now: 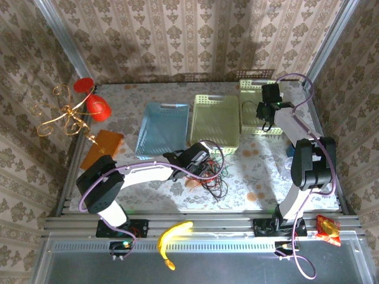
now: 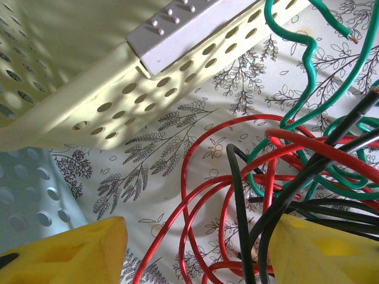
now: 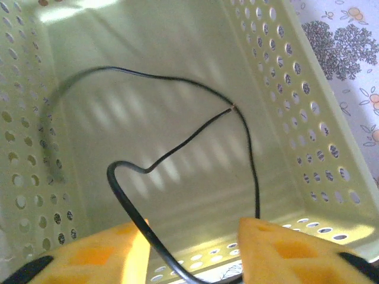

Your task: Untangle the cables

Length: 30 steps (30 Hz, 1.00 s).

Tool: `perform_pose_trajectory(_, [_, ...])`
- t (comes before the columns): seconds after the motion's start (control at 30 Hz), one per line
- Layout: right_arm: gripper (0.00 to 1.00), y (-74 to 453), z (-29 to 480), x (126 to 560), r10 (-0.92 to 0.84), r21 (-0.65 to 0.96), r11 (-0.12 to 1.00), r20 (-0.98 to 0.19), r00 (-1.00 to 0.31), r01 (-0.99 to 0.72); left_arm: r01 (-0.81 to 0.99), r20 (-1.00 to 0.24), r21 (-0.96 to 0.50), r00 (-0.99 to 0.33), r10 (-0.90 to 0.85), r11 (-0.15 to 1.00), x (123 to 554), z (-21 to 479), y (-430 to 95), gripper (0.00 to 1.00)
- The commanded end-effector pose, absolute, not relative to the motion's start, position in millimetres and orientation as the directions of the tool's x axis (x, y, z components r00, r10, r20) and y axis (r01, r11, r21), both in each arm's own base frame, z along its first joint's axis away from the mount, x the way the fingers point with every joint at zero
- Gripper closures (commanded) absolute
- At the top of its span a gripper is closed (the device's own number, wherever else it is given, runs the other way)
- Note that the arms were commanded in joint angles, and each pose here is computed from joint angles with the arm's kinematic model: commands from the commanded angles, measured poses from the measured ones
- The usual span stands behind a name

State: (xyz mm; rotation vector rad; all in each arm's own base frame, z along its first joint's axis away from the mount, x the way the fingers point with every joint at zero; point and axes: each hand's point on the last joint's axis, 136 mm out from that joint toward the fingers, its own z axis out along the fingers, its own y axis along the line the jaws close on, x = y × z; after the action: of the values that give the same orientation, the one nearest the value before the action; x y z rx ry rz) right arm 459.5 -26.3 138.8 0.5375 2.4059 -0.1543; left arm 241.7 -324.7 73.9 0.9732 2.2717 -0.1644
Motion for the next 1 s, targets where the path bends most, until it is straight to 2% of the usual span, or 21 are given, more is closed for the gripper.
perform_pose_trajectory(0.0, [0.51,-17,172,465,0.391,0.129,0.899,-0.667,-0.635,0.418,0.677,-0.651,0.125,-0.496,0.575,0.725,244,92,-329,0.36])
perform_pose_trajectory(0.2, [0.49,-22,204,446,0.374,0.138,0.9,-0.729,-0.573,0.412,0.687,-0.675,0.094,-0.488,0.553,0.721,244,100,-331,0.36])
perform_pose_trajectory(0.3, [0.49,-13,217,428,0.367,0.146,0.91,-0.719,-0.59,0.388,0.693,-0.675,0.079,-0.492,0.55,0.717,244,100,-330,0.36])
perform_pose_trajectory(0.4, [0.49,41,215,399,0.309,0.208,0.951,-0.681,-0.664,0.228,0.697,-0.671,0.073,-0.494,0.552,0.713,244,100,-329,0.36])
perform_pose_trajectory(0.47, [0.49,96,207,367,0.186,0.245,0.969,-0.656,-0.732,0.027,0.698,-0.666,0.071,-0.498,0.555,0.712,243,99,-328,0.36])
perform_pose_trajectory(0.57, [0.49,159,179,311,0.03,0.317,0.929,-0.58,-0.814,-0.191,0.693,-0.665,0.069,-0.504,0.551,0.717,243,98,-326,0.36])
perform_pose_trajectory(0.7, [0.51,195,146,259,-0.1,0.394,0.863,-0.483,-0.87,-0.318,0.698,-0.673,0.05,-0.505,0.541,0.714,241,97,-328,0.36])
perform_pose_trajectory(0.97, [0.53,174,90,196,-0.197,0.359,0.902,-0.154,-0.968,-0.24,0.721,-0.651,0.041,-0.506,0.566,0.692,238,90,-335,0.37])
